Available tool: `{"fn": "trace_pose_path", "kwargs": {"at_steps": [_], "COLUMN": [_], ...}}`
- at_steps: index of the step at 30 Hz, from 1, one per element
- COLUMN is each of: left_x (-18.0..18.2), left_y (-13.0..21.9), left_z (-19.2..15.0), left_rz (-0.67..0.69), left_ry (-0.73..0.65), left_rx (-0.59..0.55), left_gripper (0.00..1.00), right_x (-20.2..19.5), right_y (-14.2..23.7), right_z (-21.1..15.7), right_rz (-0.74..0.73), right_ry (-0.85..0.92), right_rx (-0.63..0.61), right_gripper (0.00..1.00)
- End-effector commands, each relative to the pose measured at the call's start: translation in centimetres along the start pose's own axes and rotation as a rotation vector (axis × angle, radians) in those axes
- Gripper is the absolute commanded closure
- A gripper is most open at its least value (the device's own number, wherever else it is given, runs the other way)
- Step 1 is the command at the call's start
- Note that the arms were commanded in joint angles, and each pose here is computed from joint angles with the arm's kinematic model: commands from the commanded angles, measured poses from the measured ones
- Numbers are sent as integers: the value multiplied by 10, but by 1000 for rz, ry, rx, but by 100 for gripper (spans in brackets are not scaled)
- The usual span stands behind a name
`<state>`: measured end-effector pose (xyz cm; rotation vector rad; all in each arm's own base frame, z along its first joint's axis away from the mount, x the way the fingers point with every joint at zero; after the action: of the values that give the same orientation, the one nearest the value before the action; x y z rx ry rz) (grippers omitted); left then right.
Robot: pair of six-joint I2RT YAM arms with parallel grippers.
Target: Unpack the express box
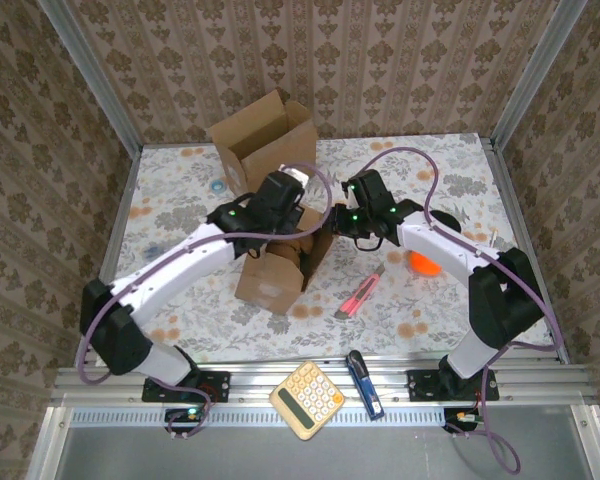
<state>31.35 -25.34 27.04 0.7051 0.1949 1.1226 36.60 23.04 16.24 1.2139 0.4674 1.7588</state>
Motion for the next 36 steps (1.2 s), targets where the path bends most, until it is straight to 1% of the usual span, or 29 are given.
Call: {"fn": "trace_pose_path", "kwargs": {"at_steps": [1,6,9,11,16,18,21,24,28,31,32,36], "left_x": [15,11,7,4,1,1,2,4,8,8,8,2], "left_y": [14,16,17,18,23,24,25,26,28,30,30,23], "left_z": [3,3,4,5,7,6,4,2,-1,-3,-3,-8], "left_rz": [-20,-65,-97,-117,-148,-147,-143,-129,-94,-59,-51,-43], "left_ry": [81,107,116,123,160,179,222,276,338,360,365,391], "left_rx": [-24,-32,-33,-32,-20,-9,5,21,40,45,45,51], "left_gripper": [100,100,100,100,100,100,100,100,100,100,100,100], "right_x": [-59,-55,-46,-37,-8,3,17,27,32,38,41,54], "right_y": [-16,-14,-9,-3,23,33,46,54,60,64,65,71], "right_z": [-31,-29,-26,-21,-8,-7,-11,-20,-38,-46,-47,-39], "right_rz": [-220,-204,-166,-135,-25,22,57,59,5,-21,-18,11], "right_ry": [-42,-40,-34,-30,-8,-5,8,30,59,81,86,77], "right_rx": [98,95,88,77,37,31,34,54,92,96,93,52], "right_gripper": [71,70,68,62,39,33,28,27,26,25,24,10]}}
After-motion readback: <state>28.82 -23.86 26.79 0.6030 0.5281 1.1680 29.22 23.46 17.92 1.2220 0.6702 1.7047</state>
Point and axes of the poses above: each hand's point on the last joint's axis, 136 mm out from that joint toward the fingers, its own y axis back along the fingers, its own x axis along the line the jaws close on, z = x × y, the point moved 2 cm from there along y, back along the fingers, and after that the axes turned 1 degree about y, right-handed, at the moved point
